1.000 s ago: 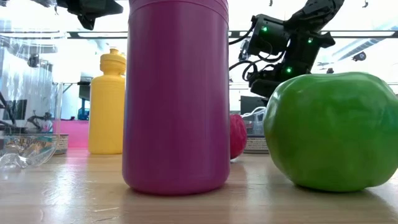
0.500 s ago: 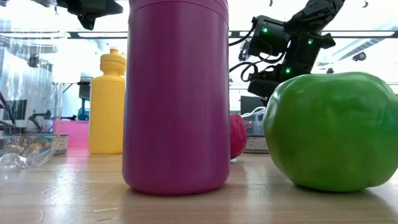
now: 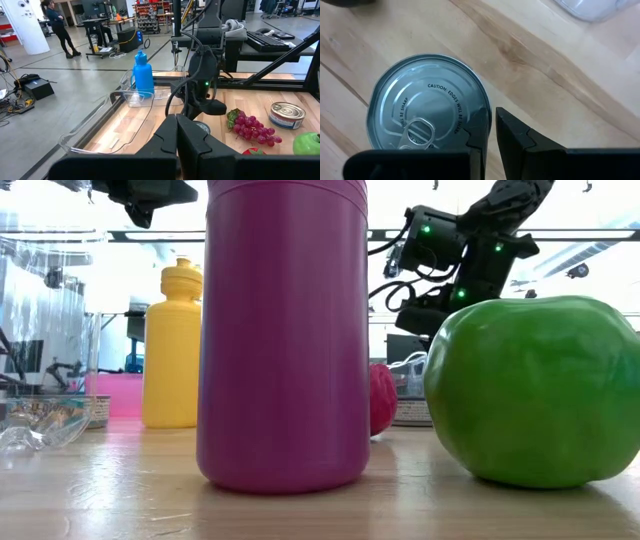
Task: Pick & Place Food Item
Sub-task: Put the dark blue tuna can into the left transparent bin
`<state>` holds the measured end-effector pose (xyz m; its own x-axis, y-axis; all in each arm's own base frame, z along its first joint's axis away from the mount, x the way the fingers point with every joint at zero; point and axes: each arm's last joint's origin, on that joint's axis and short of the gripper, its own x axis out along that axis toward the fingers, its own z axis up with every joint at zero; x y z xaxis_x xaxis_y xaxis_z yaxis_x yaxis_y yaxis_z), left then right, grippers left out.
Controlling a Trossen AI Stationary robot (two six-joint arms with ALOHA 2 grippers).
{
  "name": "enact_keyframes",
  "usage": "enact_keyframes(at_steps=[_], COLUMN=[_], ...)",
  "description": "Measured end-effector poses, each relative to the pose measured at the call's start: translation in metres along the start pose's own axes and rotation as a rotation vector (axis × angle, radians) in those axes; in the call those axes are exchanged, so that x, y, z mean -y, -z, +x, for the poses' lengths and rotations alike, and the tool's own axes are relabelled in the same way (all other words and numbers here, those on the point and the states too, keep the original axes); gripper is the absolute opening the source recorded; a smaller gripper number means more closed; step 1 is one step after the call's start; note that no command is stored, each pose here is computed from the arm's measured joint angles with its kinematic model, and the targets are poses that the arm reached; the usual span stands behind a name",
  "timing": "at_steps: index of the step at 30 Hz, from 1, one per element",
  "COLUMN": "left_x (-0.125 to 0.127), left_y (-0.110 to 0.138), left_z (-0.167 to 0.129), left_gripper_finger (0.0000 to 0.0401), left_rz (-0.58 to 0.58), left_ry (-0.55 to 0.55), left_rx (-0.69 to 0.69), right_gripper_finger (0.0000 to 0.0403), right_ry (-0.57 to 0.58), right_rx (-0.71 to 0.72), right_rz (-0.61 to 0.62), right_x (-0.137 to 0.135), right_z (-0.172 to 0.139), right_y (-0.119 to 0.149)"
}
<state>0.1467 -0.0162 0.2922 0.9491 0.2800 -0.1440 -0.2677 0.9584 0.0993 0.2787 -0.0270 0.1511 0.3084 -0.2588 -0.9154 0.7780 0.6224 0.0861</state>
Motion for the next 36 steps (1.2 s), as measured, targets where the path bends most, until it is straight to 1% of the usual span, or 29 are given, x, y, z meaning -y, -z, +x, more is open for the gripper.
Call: enact_keyframes(at_steps=[3, 8, 12, 17, 23, 29, 36], left_x=[0.000, 0.000, 0.000, 0.000, 0.000, 0.000, 0.000], left_y=[0.000, 0.000, 0.000, 0.000, 0.000, 0.000, 0.000], left_z=[0.000, 0.000, 0.000, 0.000, 0.000, 0.000, 0.000], left_gripper_finger=[0.0001, 0.0001, 0.0001, 0.0001, 0.0001, 0.0001, 0.0001], left_rz=[0.000, 0.000, -0.003, -0.003, -0.007, -0.006, -0.007], left_ry=[0.000, 0.000, 0.000, 0.001, 0.000, 0.000, 0.000], left_rx=[0.000, 0.000, 0.000, 0.000, 0.000, 0.000, 0.000], right_gripper_finger=[0.0031, 0.0031, 0.0031, 0.0031, 0.0031, 0.0031, 0.0031], right_ry=[-0.016, -0.022, -0.026, -0.040, -0.068, -0.087, -0.109], right_rx=[-0.017, -0.013, -0.010, -0.015, -0.017, -0.001, -0.026], right_rz=[0.006, -0.025, -0.019, 0.057, 0.210, 0.284, 0.294], right_x=[-0.001, -0.002, -0.002, -0.004, -0.009, -0.013, -0.014], right_z=[0.000, -0.001, -0.003, -0.005, -0.008, -0.012, -0.013], right_y=[0.001, 0.002, 0.001, -0.001, -0.006, -0.011, -0.011])
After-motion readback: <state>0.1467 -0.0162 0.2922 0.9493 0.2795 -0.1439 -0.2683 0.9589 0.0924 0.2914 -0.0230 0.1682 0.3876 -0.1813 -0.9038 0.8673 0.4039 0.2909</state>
